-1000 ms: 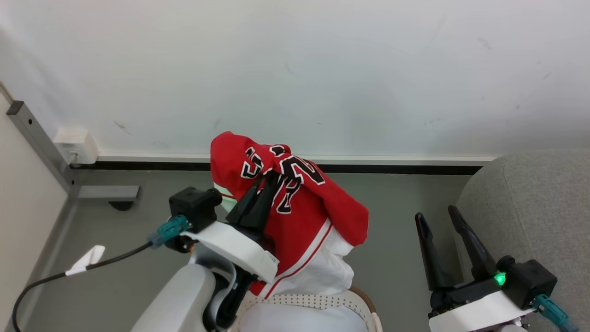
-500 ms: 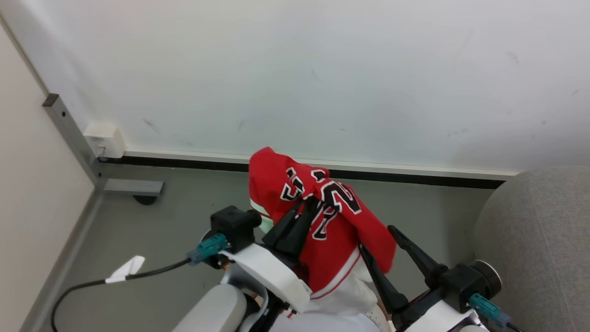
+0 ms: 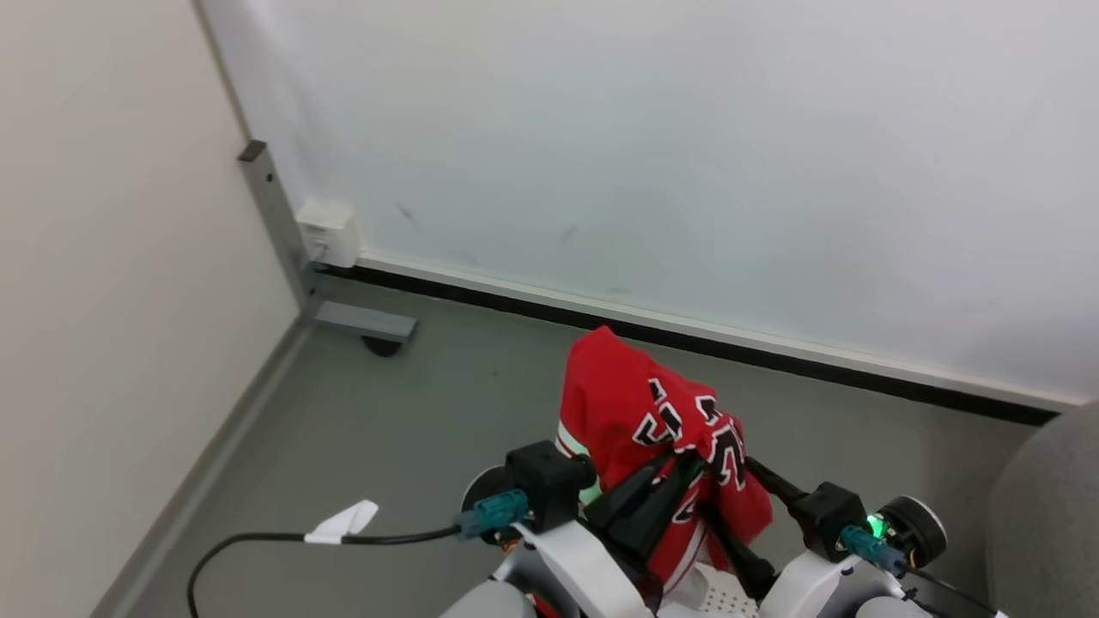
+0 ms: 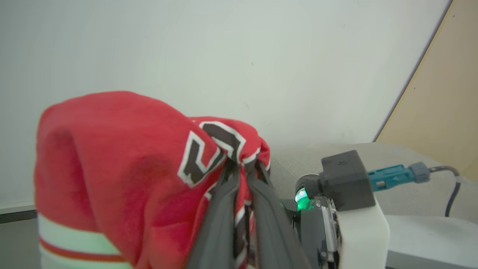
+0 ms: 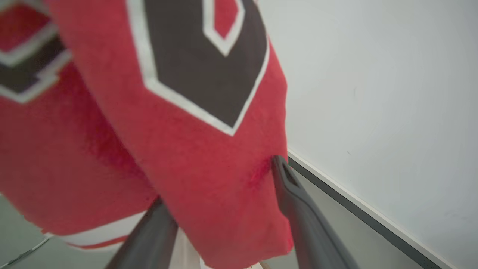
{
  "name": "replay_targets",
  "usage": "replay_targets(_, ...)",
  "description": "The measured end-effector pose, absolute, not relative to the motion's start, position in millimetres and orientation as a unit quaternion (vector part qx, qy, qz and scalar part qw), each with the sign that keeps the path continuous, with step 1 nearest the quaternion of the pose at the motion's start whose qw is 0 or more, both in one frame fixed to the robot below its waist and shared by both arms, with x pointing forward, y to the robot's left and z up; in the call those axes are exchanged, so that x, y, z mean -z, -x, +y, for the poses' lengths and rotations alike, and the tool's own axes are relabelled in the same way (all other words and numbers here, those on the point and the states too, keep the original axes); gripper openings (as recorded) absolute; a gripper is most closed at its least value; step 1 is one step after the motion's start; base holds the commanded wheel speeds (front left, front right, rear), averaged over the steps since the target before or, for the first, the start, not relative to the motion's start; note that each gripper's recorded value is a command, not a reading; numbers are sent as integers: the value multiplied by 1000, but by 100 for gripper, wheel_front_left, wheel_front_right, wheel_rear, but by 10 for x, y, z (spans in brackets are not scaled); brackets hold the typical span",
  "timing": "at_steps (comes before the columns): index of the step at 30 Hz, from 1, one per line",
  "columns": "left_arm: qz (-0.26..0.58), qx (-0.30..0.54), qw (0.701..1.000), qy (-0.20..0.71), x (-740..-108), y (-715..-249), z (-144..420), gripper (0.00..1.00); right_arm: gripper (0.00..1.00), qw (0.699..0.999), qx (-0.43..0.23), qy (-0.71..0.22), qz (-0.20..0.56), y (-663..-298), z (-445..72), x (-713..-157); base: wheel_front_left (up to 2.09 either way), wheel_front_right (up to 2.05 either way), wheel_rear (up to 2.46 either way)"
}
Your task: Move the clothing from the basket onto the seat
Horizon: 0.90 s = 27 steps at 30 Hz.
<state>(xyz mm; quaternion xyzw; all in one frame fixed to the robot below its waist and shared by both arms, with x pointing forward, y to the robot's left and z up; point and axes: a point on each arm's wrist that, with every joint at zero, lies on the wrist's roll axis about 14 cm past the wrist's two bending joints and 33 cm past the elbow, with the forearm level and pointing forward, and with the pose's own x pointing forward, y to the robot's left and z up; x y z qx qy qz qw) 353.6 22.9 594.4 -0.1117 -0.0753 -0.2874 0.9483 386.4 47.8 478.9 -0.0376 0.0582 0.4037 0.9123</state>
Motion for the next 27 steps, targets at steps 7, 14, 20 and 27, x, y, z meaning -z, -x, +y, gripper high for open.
replay_targets(7,-77,259,956,113,-5948,-3444,420,0,0,902,-428,35,39,-3878,741,-4885,0,0,0)
replay_targets(14,-74,236,962,116,-5891,-3450,546,0,0,901,-432,10,34,-3846,809,-4938,0,0,0)
replay_targets(20,-62,239,962,120,-5809,-3490,507,3,0,911,-407,-54,32,-3862,708,-5044,0,0,0)
replay_targets(27,-46,261,956,127,-5691,-3527,325,100,0,922,-353,-159,3,-3999,417,-5359,0,0,0)
